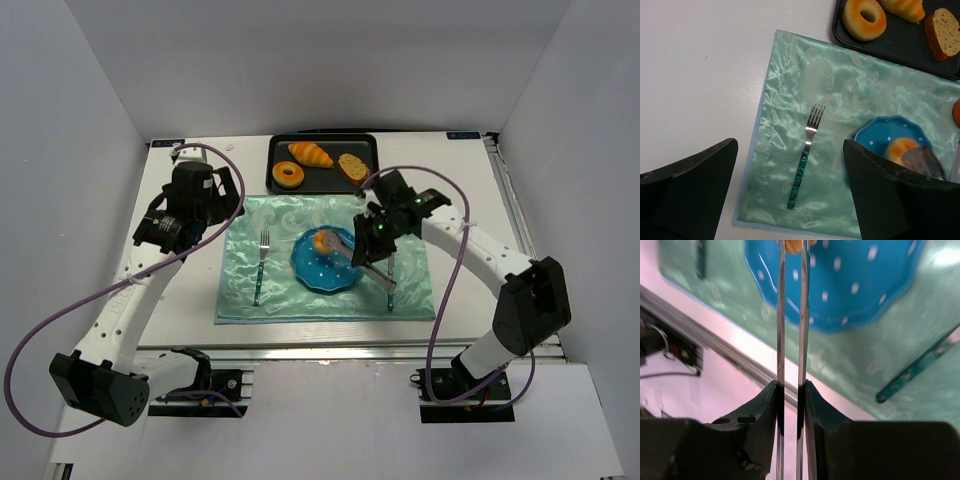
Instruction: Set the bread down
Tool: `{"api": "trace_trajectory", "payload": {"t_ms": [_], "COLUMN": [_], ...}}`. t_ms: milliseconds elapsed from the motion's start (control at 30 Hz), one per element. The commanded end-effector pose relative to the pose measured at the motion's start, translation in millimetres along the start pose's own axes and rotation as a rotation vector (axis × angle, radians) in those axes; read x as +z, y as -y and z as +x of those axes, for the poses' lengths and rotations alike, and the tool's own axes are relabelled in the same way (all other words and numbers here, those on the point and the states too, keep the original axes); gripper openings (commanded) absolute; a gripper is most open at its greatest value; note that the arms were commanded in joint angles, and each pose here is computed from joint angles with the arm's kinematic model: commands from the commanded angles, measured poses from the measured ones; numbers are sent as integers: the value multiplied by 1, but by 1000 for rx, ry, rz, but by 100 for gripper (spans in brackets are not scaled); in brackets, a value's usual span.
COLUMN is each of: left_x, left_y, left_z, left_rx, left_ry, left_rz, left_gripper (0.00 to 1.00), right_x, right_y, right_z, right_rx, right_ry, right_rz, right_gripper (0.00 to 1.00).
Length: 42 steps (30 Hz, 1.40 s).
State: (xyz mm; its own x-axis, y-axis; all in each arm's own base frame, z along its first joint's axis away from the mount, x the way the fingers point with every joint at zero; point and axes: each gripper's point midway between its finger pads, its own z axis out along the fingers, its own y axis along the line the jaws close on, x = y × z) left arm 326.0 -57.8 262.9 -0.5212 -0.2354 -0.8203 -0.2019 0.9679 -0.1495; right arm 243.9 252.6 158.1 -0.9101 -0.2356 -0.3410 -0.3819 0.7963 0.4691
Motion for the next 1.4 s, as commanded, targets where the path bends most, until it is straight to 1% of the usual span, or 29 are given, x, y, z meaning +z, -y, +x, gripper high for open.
{"api": "trace_trajectory", "payload": {"t_ms": [0, 100, 167, 200, 233, 300, 433, 600, 767, 833, 867, 933, 1000, 1133, 1167, 1233, 1267, 1300, 1333, 1367], "left_x": [-7, -8, -8, -8, -8, -8, -7, -4, -1, 0, 2, 3, 5, 7, 8, 8, 8, 9, 9, 10], "left_y": [5, 3, 2, 2, 2, 2, 3, 4, 5, 5, 4, 5, 3, 2, 1, 1, -1, 0, -1, -2], "left_z": [-5, -4, -2, -1, -1, -1, 0, 1, 3, 3, 3, 3, 4, 4, 4, 1, 0, 1, -1, -1], "left_rx": [-25, -23, -24, -23, -23, -23, -22, -22, -16, -17, -17, -14, -9, 2, 8, 12, 19, 24, 27, 33], "left_ry": [27, 25, 23, 21, 21, 21, 16, 11, 3, 0, -1, -2, -6, -11, -13, -11, -12, -17, -13, -15], "left_rz": [42, 38, 37, 37, 37, 37, 37, 40, 36, 33, 29, 27, 17, 1, -4, -9, -17, -20, -23, -29], "left_gripper": [98, 98, 98, 98, 98, 98, 98, 98, 98, 98, 98, 98, 98, 98, 98, 98, 98, 98, 98, 98], "right_x": [5, 17, 21, 24, 25, 24, 18, 6, -14, -18, -23, -22, -20, -9, 7, 7, 25, 18, 19, 38], "right_y": [-14, -13, -15, -15, -15, -16, -19, -21, -27, -28, -32, -32, -32, -30, -26, -29, -22, -29, -27, -18], "right_z": [12, 24, 29, 31, 32, 31, 25, 15, -5, -10, -20, -29, -49, -110, -119, -153, -161, -182, -192, -197], "right_rx": [-6, -8, -16, -16, -17, -24, -31, -45, -69, -78, -89, -99, -119, -130, -117, -117, -115, -132, -134, -130], "right_ry": [-2, -45, -64, -75, -79, -77, -65, -45, 6, 7, 35, 44, 85, 229, 217, 287, 266, 314, 323, 295], "right_rz": [-49, -42, -42, -38, -35, -25, -6, 27, 66, 75, 79, 95, 120, 136, 132, 109, 112, 97, 85, 88], "right_gripper": [27, 28, 32, 35, 45, 53, 60, 63, 64, 64, 64, 64, 63, 63, 62, 62, 61, 60, 60, 60]}}
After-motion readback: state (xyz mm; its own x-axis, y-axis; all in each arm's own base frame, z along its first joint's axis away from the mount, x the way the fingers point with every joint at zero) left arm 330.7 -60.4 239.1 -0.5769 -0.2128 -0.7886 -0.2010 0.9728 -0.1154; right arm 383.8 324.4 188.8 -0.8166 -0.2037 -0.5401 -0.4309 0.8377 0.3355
